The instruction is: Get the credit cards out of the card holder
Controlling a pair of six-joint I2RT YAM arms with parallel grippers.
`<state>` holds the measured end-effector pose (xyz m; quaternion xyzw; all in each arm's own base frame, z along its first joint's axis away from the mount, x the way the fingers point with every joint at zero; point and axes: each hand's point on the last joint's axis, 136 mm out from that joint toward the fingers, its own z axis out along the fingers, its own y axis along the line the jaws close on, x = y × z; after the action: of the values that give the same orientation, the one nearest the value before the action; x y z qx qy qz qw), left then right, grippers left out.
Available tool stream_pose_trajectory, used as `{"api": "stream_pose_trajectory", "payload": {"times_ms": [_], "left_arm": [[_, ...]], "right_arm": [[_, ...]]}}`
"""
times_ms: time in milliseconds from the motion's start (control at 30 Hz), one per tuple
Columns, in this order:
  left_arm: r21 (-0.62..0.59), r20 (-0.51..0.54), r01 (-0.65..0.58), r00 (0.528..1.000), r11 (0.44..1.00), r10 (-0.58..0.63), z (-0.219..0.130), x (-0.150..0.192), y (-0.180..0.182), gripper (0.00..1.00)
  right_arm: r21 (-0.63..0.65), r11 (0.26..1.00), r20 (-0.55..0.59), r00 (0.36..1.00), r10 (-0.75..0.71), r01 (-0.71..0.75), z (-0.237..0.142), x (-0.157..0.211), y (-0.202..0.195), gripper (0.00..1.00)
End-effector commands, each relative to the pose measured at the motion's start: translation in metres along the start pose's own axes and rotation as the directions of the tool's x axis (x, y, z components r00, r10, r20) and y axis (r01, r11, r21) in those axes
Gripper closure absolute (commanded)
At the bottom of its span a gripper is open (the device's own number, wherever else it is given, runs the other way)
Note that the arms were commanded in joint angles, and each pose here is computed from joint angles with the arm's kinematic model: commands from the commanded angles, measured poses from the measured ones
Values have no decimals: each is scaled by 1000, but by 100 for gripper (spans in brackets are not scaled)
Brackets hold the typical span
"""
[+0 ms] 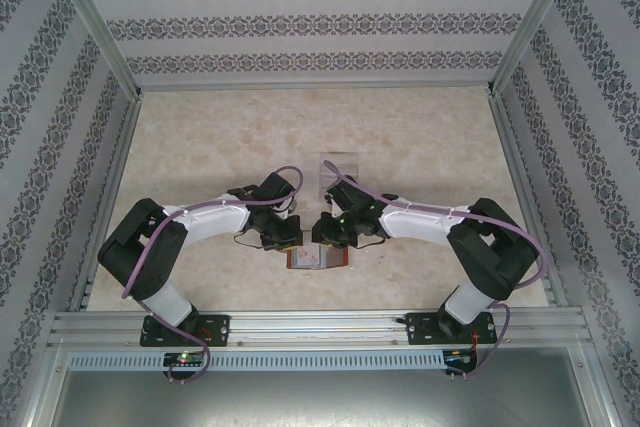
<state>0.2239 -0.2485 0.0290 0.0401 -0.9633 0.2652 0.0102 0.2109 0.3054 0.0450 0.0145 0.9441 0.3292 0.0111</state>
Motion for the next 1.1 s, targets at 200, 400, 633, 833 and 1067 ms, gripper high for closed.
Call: {"api": "stream_pose_trajectory", "payload": {"times_ms": [200,400,633,833,1067], "left_arm": [[-19,-19,2,1000,1000,-2,6,9,6,92],[-19,-17,2,1000,1000,-2,5,9,6,92],[-23,-13,3,1000,1000,-3,3,9,7,91],[-23,-15,3,1000,1000,-3,4,9,7,91],[-21,-16,4,1000,1000,-4,4,8,6,92]], "right_arm": [[35,999,-41,999,23,-21,16,6,-14,80],[102,995,-28,999,19,-16,12,6,-26,75],[162,987,-7,1000,1,1,2,4,-32,72],[47,999,24,1000,-16,15,-7,0,-5,75],[-1,1000,-27,1000,0,0,4,4,1,75]]}}
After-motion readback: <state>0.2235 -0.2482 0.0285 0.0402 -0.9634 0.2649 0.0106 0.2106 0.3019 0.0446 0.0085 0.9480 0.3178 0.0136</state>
